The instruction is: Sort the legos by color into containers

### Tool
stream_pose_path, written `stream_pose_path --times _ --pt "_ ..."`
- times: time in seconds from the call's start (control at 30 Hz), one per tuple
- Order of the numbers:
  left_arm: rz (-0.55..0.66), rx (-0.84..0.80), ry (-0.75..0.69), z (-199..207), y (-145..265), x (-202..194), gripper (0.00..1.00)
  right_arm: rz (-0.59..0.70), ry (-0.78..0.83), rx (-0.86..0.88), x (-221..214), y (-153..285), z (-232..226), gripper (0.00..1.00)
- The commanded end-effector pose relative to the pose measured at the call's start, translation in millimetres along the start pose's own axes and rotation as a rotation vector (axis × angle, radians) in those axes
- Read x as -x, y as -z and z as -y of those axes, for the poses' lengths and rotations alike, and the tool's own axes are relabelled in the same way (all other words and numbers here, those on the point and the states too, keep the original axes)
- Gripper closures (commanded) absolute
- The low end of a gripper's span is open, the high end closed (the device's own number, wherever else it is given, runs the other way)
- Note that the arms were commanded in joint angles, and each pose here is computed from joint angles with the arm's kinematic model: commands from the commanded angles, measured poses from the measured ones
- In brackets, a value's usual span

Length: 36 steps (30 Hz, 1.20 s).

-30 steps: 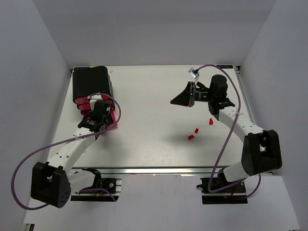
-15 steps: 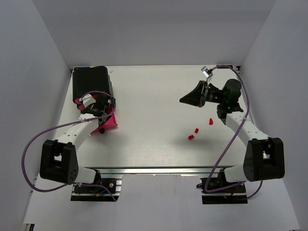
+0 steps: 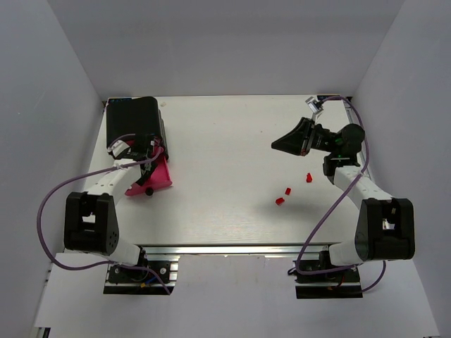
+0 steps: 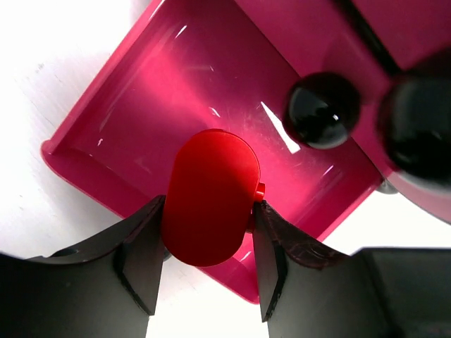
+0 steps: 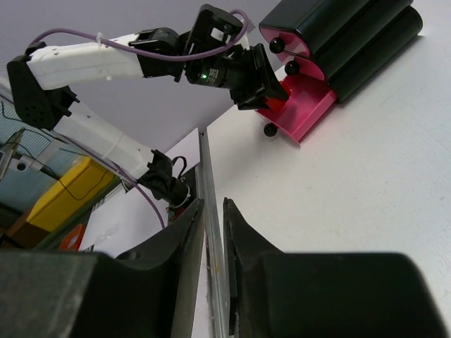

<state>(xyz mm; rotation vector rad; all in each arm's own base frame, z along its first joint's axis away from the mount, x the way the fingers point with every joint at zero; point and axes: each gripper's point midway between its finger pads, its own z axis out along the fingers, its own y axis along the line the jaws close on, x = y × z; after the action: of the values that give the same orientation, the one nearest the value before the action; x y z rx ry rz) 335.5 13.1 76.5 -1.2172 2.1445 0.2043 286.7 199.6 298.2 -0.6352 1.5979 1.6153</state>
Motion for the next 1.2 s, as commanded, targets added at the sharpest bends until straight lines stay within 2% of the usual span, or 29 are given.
stream_pose_path --times 0.0,0.03,0.07,0.17,0.2,0.3,0.43,0.47,0.63,0.7,0.73,0.77,0.8,0.83,0.87,0.9,0.93,0.97,1.0,1.03,1.07,1.17 --pt "0.001 -0.048 0.103 18 1 13 0.98 0.007 0.055 0.023 5 5 -8 0.76" --pt "-0.003 -0.049 0.102 19 0 13 0.95 0.011 0.070 0.028 6 5 -10 0.75" --pt "-0.004 -0.041 0.105 18 -1 14 0.83 0.014 0.058 0.028 7 6 -11 0.74" --pt "-0.009 -0.038 0.110 17 -2 16 0.57 0.016 0.061 0.030 8 9 -12 0.62" --pt "-0.010 -0.043 0.112 18 -1 16 0.44 0.016 0.066 0.030 8 10 -12 0.60" --pt "-0.004 -0.063 0.115 15 4 20 0.30 0.016 0.067 0.028 7 11 -11 0.56" --pt "0.002 -0.113 0.092 16 15 24 0.16 0.013 0.074 0.028 8 11 -10 0.54" --pt "0.007 -0.125 0.082 15 19 25 0.16 0.011 0.071 0.028 8 10 -10 0.54" --pt "0.015 -0.137 0.057 12 30 34 0.17 -0.007 0.052 0.021 6 11 -5 0.54" --pt "0.041 -0.194 0.019 17 47 46 0.37 -0.022 0.120 0.014 11 9 -5 0.56" --pt "0.030 -0.248 -0.015 22 57 46 0.51 -0.041 -0.072 -0.057 0 10 11 0.59" --pt "0.048 -0.318 -0.104 29 66 50 0.78 -0.049 0.234 -0.134 21 10 26 0.62" --pt "0.066 -0.403 -0.134 34 84 55 0.84 -0.057 0.289 -0.391 29 18 60 0.63" --pt "0.009 -0.535 -0.203 46 101 41 0.86 -0.154 0.271 -0.485 5 27 72 0.63" --pt "0.057 -0.673 -0.300 60 118 44 0.82 -0.181 0.364 -0.529 6 28 77 0.62" --pt "0.042 -0.795 -0.352 69 136 33 0.76 -0.199 0.392 -0.584 5 35 85 0.62" --pt "0.035 -0.905 -0.396 69 152 18 0.64 -0.229 0.419 -0.699 6 51 100 0.60" --pt "0.004 -1.124 -0.479 81 183 1 0.46 -0.261 0.427 -0.750 0 60 108 0.57" --pt "-0.025 -1.236 -0.512 82 199 -11 0.20 -0.306 0.460 -0.774 -6 66 114 0.48" --pt "-0.078 -1.296 -0.529 76 201 -28 0.10 -0.347 0.471 -0.831 -10 77 123 0.41" --pt "-0.132 -1.386 -0.559 73 215 -41 0.04 -0.390 0.449 -0.851 -21 84 127 0.27" --pt "-0.178 -1.413 -0.637 59 213 -59 0.02 -0.522 0.409 -0.859 -46 97 139 0.21"
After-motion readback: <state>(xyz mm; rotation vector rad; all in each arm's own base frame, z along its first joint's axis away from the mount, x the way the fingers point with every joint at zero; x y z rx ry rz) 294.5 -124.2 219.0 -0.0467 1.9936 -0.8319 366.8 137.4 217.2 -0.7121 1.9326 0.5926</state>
